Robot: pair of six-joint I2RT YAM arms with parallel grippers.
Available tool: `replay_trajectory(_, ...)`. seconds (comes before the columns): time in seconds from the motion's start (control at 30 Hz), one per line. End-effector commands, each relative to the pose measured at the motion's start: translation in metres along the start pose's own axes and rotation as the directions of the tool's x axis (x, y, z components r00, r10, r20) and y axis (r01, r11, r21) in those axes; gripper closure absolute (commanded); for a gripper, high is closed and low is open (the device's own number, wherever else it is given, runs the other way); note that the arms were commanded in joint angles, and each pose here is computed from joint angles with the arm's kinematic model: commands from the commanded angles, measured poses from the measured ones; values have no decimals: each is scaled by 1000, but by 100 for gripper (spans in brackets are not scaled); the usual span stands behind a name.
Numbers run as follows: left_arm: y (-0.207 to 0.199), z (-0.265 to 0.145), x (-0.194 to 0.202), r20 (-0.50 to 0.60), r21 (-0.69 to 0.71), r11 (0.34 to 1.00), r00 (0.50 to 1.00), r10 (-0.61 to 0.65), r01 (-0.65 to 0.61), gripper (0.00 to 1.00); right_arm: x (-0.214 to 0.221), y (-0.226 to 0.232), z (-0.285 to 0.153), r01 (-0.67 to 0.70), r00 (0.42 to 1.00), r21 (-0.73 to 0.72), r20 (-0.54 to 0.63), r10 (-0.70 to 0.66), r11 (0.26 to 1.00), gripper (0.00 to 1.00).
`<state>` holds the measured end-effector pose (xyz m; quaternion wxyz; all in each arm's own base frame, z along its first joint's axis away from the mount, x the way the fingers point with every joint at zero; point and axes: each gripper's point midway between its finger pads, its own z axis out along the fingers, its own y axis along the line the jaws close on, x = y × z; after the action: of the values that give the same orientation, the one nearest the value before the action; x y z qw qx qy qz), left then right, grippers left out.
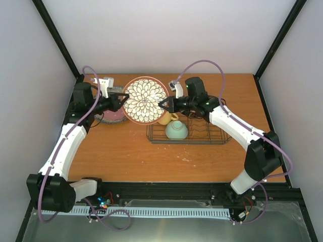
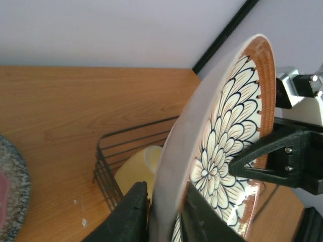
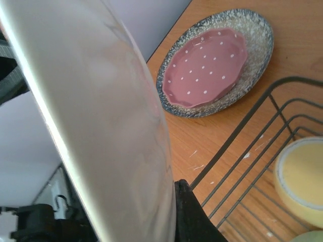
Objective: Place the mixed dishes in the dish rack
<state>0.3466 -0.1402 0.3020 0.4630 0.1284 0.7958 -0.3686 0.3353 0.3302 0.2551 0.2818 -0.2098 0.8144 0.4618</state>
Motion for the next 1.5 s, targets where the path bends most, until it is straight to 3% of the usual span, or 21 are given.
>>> replay_trajectory(0.0, -38, 5, -10, -12, 152, 988, 999, -39, 40, 72, -19, 92, -21, 373, 926, -153, 128, -356, 915, 97)
replay_trajectory(0.1, -33, 8, -10, -13, 134, 990, 999, -34, 36, 55, -27, 93, -37, 433, 891, -62, 183, -416, 899, 97)
replay_trajectory(0.3, -25, 10, -14, -3, 89, 996, 1000, -18, 18, 40, -41, 88, -65, 507, 817, 119, 248, -520, 854, 97)
replay_trajectory(0.37, -22, 8, -17, 8, 59, 998, 1000, -4, 3, 24, -45, 82, -76, 526, 787, 197, 257, -561, 828, 97)
replay_trajectory(0.43, -17, 3, -23, 32, 4, 1000, 999, 20, -20, 2, -52, 78, -94, 532, 751, 299, 265, -605, 792, 97)
replay_trajectory(0.6, 4, -8, -32, 80, -148, 988, 995, 64, -52, 0, -62, 57, -148, 518, 667, 583, 184, -722, 626, 97)
replay_trajectory(0.73, 21, -16, -35, 122, -224, 974, 990, 75, -46, 0, -56, 40, -195, 486, 610, 750, 76, -789, 448, 97)
replay_trajectory(0.9, 50, -21, -23, 117, -270, 963, 992, 54, -21, 0, -37, 14, -242, 462, 564, 867, -124, -816, 187, 97)
replay_trajectory(1.03, 69, -24, -15, 98, -293, 956, 995, 37, -6, 0, -24, 0, -269, 451, 512, 892, -232, -827, 29, 97)
replay_trajectory(1.17, 80, -22, -8, 81, -309, 951, 996, 32, -6, 0, -11, -13, -279, 481, 463, 875, -308, -831, -56, 97)
replay_trajectory(1.47, 92, -13, 9, 50, -307, 952, 999, 2, 14, 0, -14, -48, -275, 528, 434, 843, -373, -820, -104, 97)
